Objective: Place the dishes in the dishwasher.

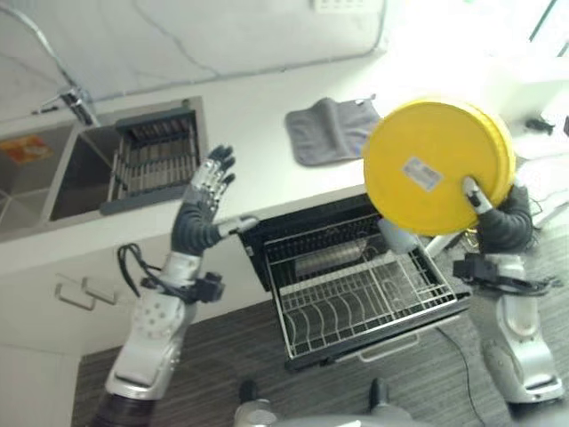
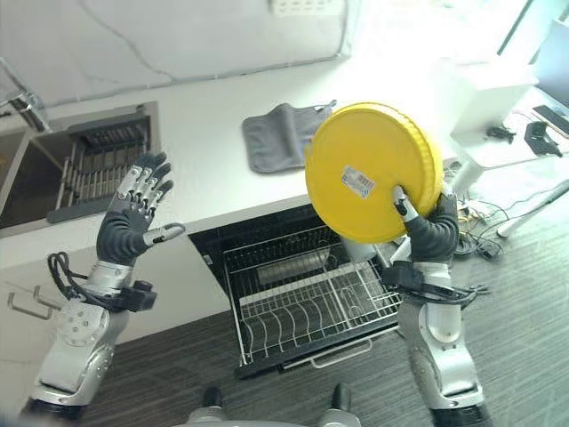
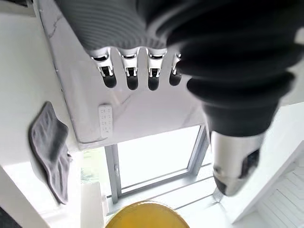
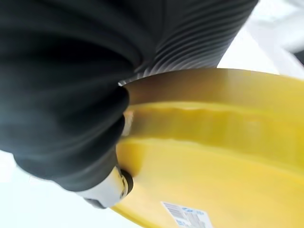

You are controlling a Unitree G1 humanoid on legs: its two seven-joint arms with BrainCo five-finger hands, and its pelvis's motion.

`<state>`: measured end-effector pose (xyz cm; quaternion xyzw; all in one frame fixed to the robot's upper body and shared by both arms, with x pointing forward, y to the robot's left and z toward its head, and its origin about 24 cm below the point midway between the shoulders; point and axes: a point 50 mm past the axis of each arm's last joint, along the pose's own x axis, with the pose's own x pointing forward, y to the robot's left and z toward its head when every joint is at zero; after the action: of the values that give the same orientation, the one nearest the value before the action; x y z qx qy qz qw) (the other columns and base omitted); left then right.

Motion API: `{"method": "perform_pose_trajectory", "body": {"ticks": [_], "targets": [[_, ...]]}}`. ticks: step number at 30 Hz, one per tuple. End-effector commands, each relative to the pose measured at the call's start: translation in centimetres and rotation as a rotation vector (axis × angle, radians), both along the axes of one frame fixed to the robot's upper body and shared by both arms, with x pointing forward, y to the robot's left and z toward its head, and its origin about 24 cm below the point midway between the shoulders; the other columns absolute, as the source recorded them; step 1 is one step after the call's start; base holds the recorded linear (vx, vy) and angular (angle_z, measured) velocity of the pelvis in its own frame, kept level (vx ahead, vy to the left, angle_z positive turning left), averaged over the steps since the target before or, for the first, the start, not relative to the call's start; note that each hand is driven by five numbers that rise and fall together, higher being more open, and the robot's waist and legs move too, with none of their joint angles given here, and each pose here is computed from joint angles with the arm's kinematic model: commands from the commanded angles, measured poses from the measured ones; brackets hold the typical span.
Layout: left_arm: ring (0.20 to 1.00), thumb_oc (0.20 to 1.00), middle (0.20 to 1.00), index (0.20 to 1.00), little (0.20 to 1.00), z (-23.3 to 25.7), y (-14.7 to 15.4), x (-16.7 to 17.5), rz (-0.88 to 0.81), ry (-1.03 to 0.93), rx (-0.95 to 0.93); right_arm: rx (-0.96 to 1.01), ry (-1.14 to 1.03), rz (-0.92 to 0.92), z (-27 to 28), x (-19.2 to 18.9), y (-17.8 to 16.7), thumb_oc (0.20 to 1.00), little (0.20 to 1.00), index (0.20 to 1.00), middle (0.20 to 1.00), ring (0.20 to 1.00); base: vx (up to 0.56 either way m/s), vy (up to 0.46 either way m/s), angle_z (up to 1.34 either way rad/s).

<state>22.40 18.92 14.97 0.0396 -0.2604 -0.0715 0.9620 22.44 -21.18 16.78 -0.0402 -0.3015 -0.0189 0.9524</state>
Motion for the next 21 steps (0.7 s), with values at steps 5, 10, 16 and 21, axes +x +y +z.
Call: {"method": "perform_pose_trajectory", "body": {"ticks": [5, 10, 16, 21], "targets": [[1.0, 1.0, 1.0, 1.0, 1.0, 1.5, 3.0, -0.8, 0.025, -0.091, -0.098, -0.419, -0.502, -0.218, 4.9, -2.8, 1.3, 0.2, 0.2, 0.2, 0.2, 0.2, -0.07, -0.07, 0.21], [1.0, 1.0, 1.0, 1.0, 1.0, -1.4, 5.6, -1.6, 0.051, 0.049, -0.383, -0.825, -0.796, -0.361, 4.9, -3.6, 1.9, 0.2, 0.2, 0.2, 0.2, 0.2, -0.01, 0.005, 0.27], [1.0, 1.0, 1.0, 1.0, 1.0, -11.7, 8.2, -4.2, 0.233, 0.488, -0.432, -1.079, -0.891, -0.383, 2.2, -2.5, -0.1, 0.2, 0.2, 0.2, 0.2, 0.2, 0.0, 0.012, 0.17], [1.0, 1.0, 1.0, 1.0, 1.0, -16.1, 10.6, -6.4, 0.407, 0.608, -0.433, -1.158, -0.835, -0.347, -1.4, -1.1, -1.0, 0.2, 0.2, 0.2, 0.2, 0.2, 0.03, 0.022, 0.12]]}}
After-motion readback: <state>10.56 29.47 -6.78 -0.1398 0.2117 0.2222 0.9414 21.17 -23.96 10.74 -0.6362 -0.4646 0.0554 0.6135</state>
